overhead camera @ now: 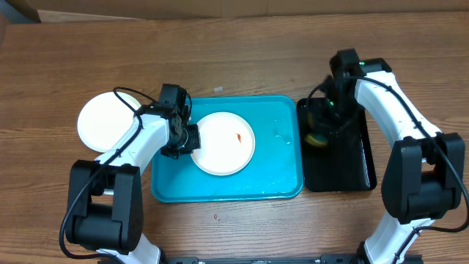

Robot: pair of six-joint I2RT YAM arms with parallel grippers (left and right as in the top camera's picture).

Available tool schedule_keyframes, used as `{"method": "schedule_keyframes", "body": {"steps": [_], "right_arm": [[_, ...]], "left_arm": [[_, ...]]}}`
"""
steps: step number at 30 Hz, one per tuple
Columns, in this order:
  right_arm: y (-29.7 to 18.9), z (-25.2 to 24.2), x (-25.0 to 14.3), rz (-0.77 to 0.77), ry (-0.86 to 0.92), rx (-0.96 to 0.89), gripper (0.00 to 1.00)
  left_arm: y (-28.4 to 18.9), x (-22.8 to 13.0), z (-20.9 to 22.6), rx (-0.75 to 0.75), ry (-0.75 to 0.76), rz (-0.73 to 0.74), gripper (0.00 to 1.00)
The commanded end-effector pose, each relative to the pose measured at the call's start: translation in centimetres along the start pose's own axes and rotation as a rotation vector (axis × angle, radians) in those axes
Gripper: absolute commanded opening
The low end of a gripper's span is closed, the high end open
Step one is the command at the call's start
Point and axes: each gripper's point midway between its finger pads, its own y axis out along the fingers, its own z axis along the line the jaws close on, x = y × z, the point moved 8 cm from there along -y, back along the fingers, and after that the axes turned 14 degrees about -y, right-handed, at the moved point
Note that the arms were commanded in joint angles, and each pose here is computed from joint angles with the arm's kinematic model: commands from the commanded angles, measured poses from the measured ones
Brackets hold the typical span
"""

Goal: Clean dirty plates on tray and stack at the side
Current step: 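Grasp the sponge in the black tray with the right gripper, then scrub the white plate with the sponge while left gripper holds it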

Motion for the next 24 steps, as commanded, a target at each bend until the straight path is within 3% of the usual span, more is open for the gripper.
{"method": "schedule_keyframes", "body": {"steps": [1,5,8,16,24], "right_arm": [[-1.8,5.6,1.8,-0.102,-0.128,0.249,0.04],[-0.6,10.2,2.2,-0.143,-0.282,0.228,0.04],[0.7,13.0,2.1,-0.168,-0.356,0.109,0.04],[2.7,18.6,1.0,-0.338,-0.569,-0.478,0.04],[5.6,19.0,1.1,-0.294,-0.609,-0.502,0.04]], "left_arm": [[0.1,0.1,-0.4,-0.001,0.006,-0.003,0.04],[0.1,0.1,-0.4,-0.001,0.006,-0.003,0.04],[0.1,0.1,-0.4,-0.001,0.006,-0.004,0.05],[0.1,0.1,-0.4,-0.002,0.006,-0.006,0.05],[0.1,0.1,-0.4,-0.002,0.006,-0.006,0.05]]}}
